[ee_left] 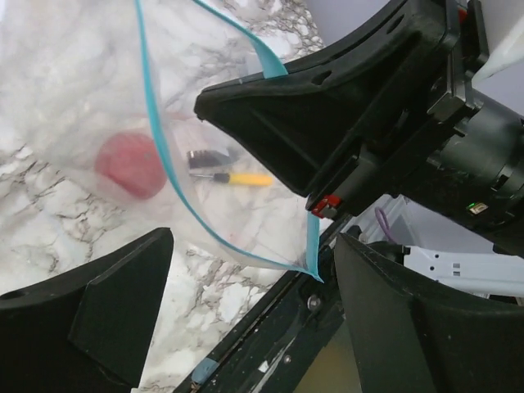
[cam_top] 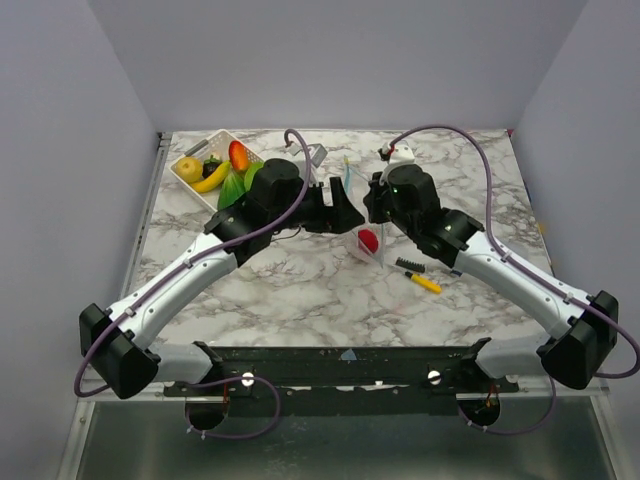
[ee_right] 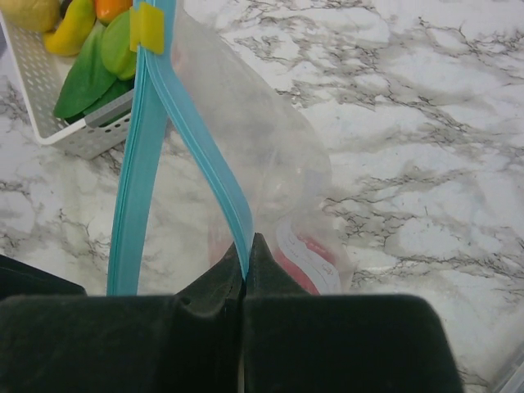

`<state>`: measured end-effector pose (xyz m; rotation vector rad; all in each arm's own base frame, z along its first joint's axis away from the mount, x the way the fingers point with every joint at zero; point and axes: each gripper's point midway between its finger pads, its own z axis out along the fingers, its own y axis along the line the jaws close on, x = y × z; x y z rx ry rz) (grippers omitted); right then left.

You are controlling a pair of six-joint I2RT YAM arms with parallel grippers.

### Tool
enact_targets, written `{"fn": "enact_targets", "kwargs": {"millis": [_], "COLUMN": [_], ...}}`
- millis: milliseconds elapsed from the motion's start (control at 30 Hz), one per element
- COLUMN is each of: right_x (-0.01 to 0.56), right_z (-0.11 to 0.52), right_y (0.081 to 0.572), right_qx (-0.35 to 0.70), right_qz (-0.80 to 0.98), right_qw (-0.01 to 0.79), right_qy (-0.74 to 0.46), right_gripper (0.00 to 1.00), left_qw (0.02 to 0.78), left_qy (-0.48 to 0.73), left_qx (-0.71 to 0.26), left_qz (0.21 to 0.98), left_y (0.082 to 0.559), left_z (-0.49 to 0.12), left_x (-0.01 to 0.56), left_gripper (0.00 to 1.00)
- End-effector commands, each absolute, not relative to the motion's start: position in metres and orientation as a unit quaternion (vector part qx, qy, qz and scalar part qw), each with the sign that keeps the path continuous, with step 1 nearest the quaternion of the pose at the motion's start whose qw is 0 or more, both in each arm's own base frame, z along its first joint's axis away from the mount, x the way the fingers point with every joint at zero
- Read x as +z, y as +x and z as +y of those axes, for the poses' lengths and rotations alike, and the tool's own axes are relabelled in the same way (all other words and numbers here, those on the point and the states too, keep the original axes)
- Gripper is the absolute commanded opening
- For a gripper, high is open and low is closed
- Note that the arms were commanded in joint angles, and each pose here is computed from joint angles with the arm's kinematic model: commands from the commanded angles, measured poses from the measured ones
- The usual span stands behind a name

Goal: Place the food in the zip-top bag and seal the zipper
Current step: Adjust the zipper food storage bag at the center of the board.

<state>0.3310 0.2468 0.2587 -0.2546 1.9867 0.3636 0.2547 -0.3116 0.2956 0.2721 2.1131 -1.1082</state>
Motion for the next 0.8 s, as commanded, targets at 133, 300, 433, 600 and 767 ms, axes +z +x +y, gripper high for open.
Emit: {"fn": "enact_targets", "kwargs": {"millis": [133, 300, 433, 600, 767], "right_x": [0.289, 0.286, 0.283, 0.289, 0.298], "right_z": [0.253, 0.247, 0.24, 0.225, 0.221], "right_y": [0.323, 0.321, 0.322, 0.324, 0.331], "right_qx": [0.191, 0.187, 0.163, 0.11, 0.08], "right_qz": [0.819, 0.821, 0.826, 0.834, 0.83], "right_qw": [0.532, 0.533, 0.531, 0.529, 0.535], "right_qy": [-0.097, -0.09, -0.095, -0.113, -0.137], "right_gripper": [0.01, 0.01, 0.03, 0.36, 0.41], "left_qw": [0.387, 0.375, 0.373, 0.37, 0.36], "left_qy": [0.086, 0.086, 0.103, 0.133, 0.142], "left_qx": [-0.38, -0.353, -0.338, -0.344, -0.355], "left_qz": [0.836, 0.853, 0.858, 0.853, 0.851], "left_y": [0.285, 0.293, 0.301, 0.301, 0.296], "left_z": [-0.323, -0.324, -0.327, -0.335, -0.337], "left_x": [0.297, 0.284, 0.28, 0.288, 0.289], "left_gripper": [0.54, 0.48, 0.1, 0.0, 0.0]}}
